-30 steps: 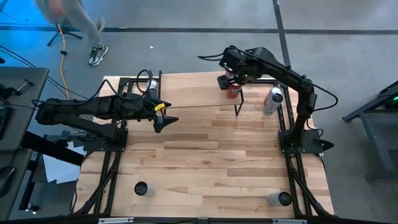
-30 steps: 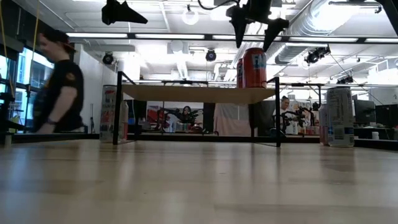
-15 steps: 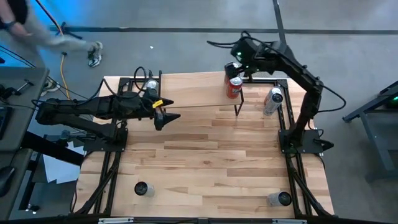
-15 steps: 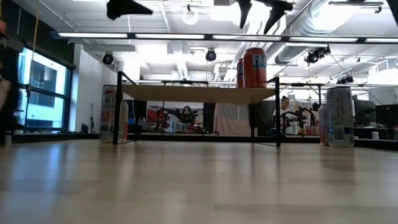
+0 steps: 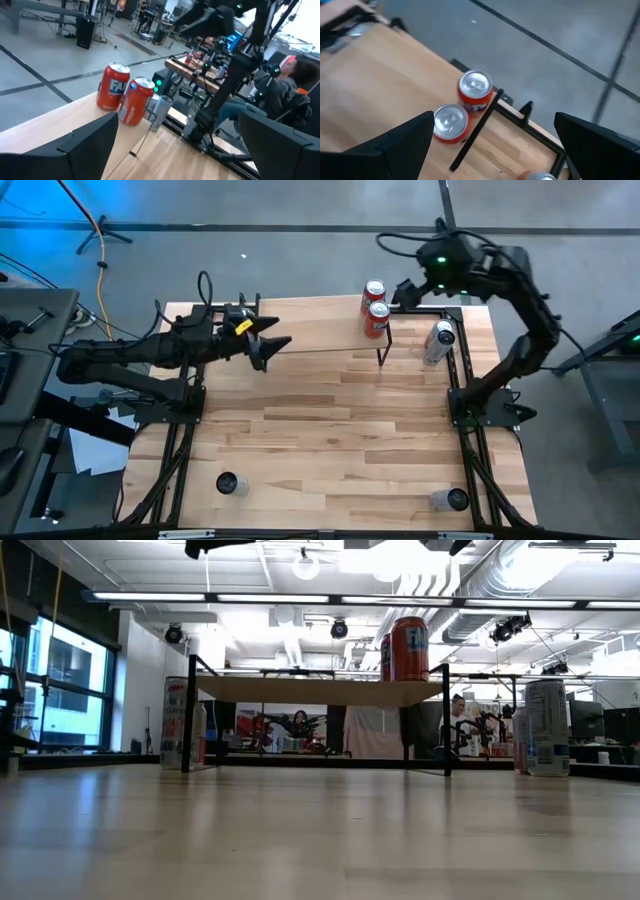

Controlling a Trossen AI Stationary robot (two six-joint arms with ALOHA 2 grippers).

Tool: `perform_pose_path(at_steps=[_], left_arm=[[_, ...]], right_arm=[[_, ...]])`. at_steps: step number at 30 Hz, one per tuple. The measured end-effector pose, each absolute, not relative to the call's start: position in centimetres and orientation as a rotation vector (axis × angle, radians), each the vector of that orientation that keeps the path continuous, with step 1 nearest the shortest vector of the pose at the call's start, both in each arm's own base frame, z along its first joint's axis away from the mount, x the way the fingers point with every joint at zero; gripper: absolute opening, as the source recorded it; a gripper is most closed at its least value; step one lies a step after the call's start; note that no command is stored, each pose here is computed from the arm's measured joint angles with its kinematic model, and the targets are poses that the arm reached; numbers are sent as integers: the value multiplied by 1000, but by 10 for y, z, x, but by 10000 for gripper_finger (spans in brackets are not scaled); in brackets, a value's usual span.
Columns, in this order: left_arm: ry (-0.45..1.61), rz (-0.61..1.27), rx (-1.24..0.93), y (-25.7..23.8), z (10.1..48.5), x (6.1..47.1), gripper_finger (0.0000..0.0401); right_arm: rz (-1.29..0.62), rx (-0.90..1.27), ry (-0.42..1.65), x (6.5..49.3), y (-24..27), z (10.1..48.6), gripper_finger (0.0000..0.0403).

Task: Place canned beverage on shelf
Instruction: Put the bottom black orange soda can on the shelf

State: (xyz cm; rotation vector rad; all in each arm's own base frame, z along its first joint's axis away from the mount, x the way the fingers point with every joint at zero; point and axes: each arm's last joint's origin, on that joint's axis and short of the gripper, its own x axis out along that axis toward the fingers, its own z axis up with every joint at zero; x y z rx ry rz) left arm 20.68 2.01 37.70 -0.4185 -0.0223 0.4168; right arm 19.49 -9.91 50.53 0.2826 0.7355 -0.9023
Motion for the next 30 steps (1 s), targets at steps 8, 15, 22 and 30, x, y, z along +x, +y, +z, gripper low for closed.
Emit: perform_pose_path(at_steps=[8, 15, 22, 30], left_arm=[[-35, 419, -467, 20, 377, 207, 376], [-25, 404, -413, 20, 378, 207, 376], [-16, 346, -344, 18, 379, 208, 376], [-2, 234, -348, 9, 383, 198, 376]], right_arm=[[-819, 294, 750, 137, -71, 495, 399], [-760, 434, 590, 104, -48, 421, 399], [-359, 555, 75, 126, -39, 363, 399], [-194, 604, -206, 151, -39, 331, 399]])
